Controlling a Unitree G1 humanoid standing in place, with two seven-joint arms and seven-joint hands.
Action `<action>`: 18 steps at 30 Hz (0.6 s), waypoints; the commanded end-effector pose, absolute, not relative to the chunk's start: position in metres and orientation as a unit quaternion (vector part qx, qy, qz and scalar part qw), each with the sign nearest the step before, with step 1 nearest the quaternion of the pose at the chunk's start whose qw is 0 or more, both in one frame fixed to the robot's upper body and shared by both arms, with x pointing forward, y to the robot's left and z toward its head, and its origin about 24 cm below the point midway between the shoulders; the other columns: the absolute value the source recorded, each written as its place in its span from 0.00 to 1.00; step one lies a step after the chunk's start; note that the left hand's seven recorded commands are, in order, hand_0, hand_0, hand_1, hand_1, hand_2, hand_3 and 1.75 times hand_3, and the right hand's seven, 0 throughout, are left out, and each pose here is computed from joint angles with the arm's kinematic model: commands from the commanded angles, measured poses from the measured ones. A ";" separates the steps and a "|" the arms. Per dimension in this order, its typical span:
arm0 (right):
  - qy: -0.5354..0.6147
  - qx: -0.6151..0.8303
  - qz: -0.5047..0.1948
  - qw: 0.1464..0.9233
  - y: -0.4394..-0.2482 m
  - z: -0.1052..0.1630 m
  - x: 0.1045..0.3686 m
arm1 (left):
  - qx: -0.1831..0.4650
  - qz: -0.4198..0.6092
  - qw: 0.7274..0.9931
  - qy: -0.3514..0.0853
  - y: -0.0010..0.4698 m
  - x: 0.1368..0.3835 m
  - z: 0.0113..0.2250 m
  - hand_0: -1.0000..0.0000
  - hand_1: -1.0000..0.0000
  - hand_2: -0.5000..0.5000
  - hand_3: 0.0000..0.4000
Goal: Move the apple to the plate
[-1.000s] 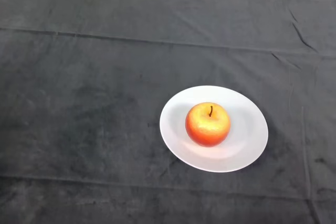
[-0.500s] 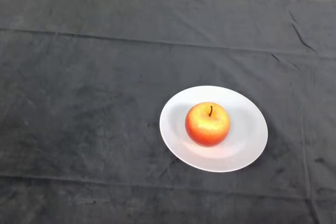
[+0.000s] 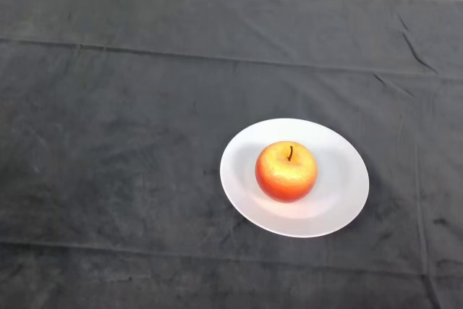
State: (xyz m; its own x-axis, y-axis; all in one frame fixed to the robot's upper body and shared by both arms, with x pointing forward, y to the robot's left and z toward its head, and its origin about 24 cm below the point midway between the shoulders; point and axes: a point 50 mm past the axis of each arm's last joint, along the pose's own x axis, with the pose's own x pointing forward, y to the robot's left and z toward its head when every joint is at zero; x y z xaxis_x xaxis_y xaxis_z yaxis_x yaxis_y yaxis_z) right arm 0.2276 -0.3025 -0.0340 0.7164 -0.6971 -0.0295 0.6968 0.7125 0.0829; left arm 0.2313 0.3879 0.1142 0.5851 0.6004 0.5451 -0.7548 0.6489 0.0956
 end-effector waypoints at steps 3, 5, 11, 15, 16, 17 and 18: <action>0.153 0.084 -0.379 0.909 -0.270 -0.089 0.181 | 0.164 0.395 0.866 -0.261 0.391 0.233 0.124 1.00 1.00 0.50 0.00; 0.153 0.084 -0.379 0.909 -0.270 -0.089 0.181 | 0.165 0.393 0.866 -0.261 0.390 0.234 0.124 1.00 1.00 0.50 0.00; 0.153 0.084 -0.379 0.909 -0.270 -0.089 0.181 | 0.166 0.389 0.867 -0.262 0.388 0.234 0.124 1.00 1.00 0.50 0.00; 0.153 0.084 -0.379 0.909 -0.270 -0.089 0.181 | 0.167 0.387 0.868 -0.262 0.387 0.235 0.125 1.00 1.00 0.50 0.00; 0.153 0.084 -0.379 0.909 -0.270 -0.089 0.181 | 0.167 0.387 0.868 -0.262 0.386 0.235 0.125 1.00 1.00 0.50 0.00; 0.153 0.084 -0.379 0.909 -0.270 -0.089 0.181 | 0.167 0.386 0.868 -0.262 0.386 0.235 0.125 1.00 1.00 0.50 0.00; 0.153 0.084 -0.379 0.909 -0.270 -0.089 0.181 | 0.167 0.386 0.869 -0.263 0.385 0.235 0.125 1.00 1.00 0.50 0.00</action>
